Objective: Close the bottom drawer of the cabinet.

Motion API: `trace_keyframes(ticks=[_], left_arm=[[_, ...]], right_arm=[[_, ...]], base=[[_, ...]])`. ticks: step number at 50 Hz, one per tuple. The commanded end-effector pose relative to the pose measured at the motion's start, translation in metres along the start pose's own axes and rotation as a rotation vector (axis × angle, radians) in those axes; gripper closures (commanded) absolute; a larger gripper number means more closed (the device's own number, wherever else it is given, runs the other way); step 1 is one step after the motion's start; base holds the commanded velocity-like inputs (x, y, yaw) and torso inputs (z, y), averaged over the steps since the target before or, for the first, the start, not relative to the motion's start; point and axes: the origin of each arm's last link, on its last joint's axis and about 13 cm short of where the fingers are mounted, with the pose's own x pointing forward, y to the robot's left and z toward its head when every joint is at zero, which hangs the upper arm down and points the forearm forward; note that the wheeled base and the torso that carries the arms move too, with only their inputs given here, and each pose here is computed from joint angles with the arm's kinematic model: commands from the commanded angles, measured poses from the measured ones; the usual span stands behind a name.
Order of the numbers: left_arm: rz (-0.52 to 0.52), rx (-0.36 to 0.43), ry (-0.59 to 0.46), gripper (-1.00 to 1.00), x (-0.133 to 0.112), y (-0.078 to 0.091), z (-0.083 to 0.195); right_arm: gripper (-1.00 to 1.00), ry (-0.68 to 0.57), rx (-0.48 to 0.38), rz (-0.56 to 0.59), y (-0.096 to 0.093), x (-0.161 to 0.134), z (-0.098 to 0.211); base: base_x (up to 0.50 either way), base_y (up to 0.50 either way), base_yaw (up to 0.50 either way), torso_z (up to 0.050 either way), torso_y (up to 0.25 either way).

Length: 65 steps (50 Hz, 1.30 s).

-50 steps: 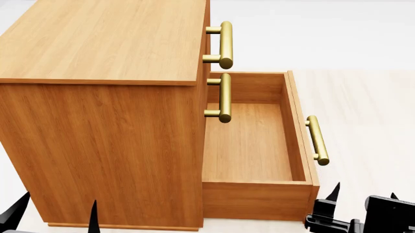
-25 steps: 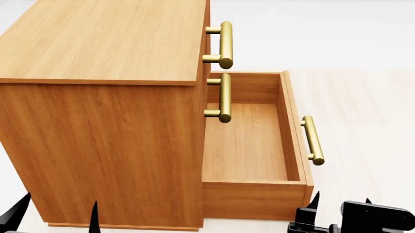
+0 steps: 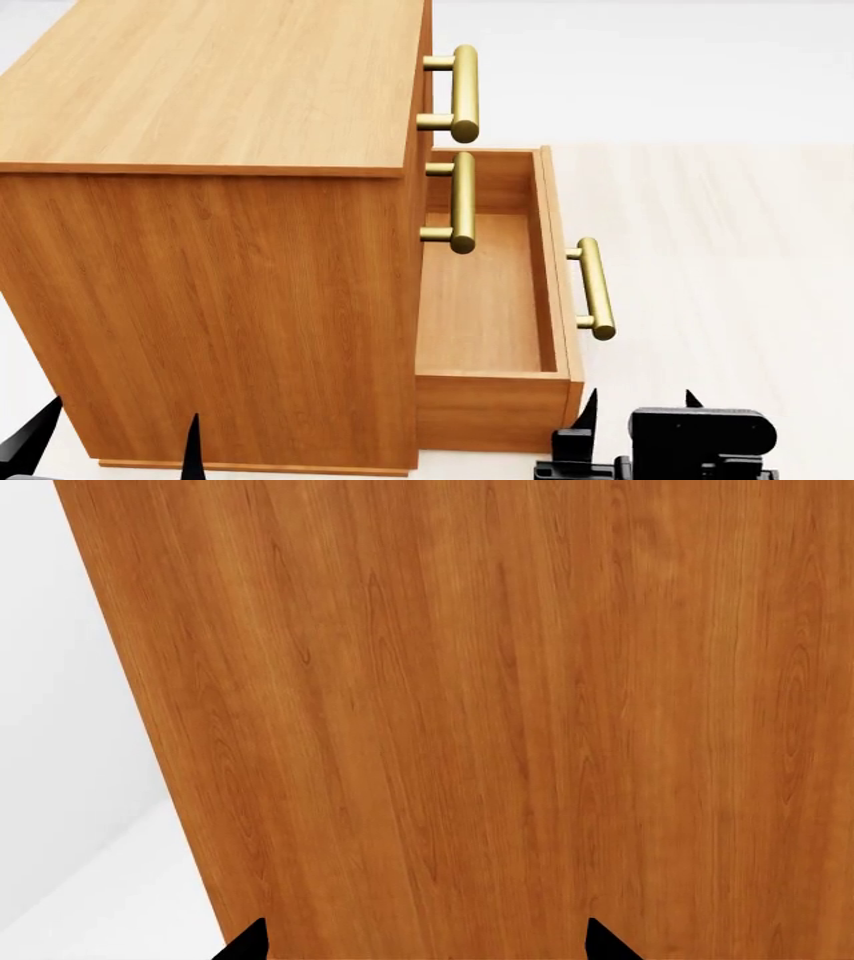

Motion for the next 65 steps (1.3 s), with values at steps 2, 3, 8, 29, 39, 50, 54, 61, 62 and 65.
trace_keyframes(ticks=[2,3,8,29,39,50,54,61,62,65], left_arm=[[-0.004,-0.044,-0.005,-1.00,0.001,0.001,0.002],[-0.004,-0.044,-0.005,-1.00,0.001,0.000,0.002],[-0.003,-0.046,-0.005,-1.00,0.001,0.001,0.002],[-0.003,-0.047,-0.003,-1.00,0.000,0.001,0.000],[-0.003,-0.047,-0.001,-1.00,0.000,0.000,0.000],[-0.004,-0.047,0.001,-1.00,0.001,0.000,-0.001],[-0.003,-0.047,0.002,-1.00,0.000,0.000,-0.001],[-0.005,-0.048,0.005,-1.00,0.000,0.000,-0.002],[-0.005,-0.048,0.005,-1.00,0.000,0.000,-0.002],[-0.006,-0.049,0.006,-1.00,0.000,-0.001,-0.003]], right_arm=[[-1.00,0.017,-0.007,0.111,0.022,0.004,0.000],[-1.00,0.014,-0.007,0.123,0.025,0.005,0.002],[-1.00,0.004,-0.020,0.151,0.032,0.005,0.005],[-1.00,-0.023,-0.071,0.261,0.050,0.001,0.013],[-1.00,-0.038,-0.094,0.392,0.056,-0.004,0.024],[-1.00,-0.052,-0.107,0.508,0.067,-0.010,0.039],[-1.00,-0.050,-0.094,0.550,0.070,-0.013,0.041],[-1.00,-0.056,-0.068,0.572,0.071,-0.013,0.048],[-1.00,-0.059,-0.070,0.569,0.070,-0.013,0.049],[-1.00,-0.062,-0.059,0.576,0.071,-0.012,0.052]], base=[[0.01,0.00,0.01,0.000,0.000],[0.00,0.00,0.00,0.000,0.000],[0.01,0.00,0.00,0.000,0.000],[0.00,0.00,0.00,0.000,0.000],[0.00,0.00,0.00,0.000,0.000],[0.00,0.00,0.00,0.000,0.000],[0.00,0.00,0.00,0.000,0.000],[0.00,0.00,0.00,0.000,0.000],[0.00,0.00,0.00,0.000,0.000],[0.00,0.00,0.00,0.000,0.000]])
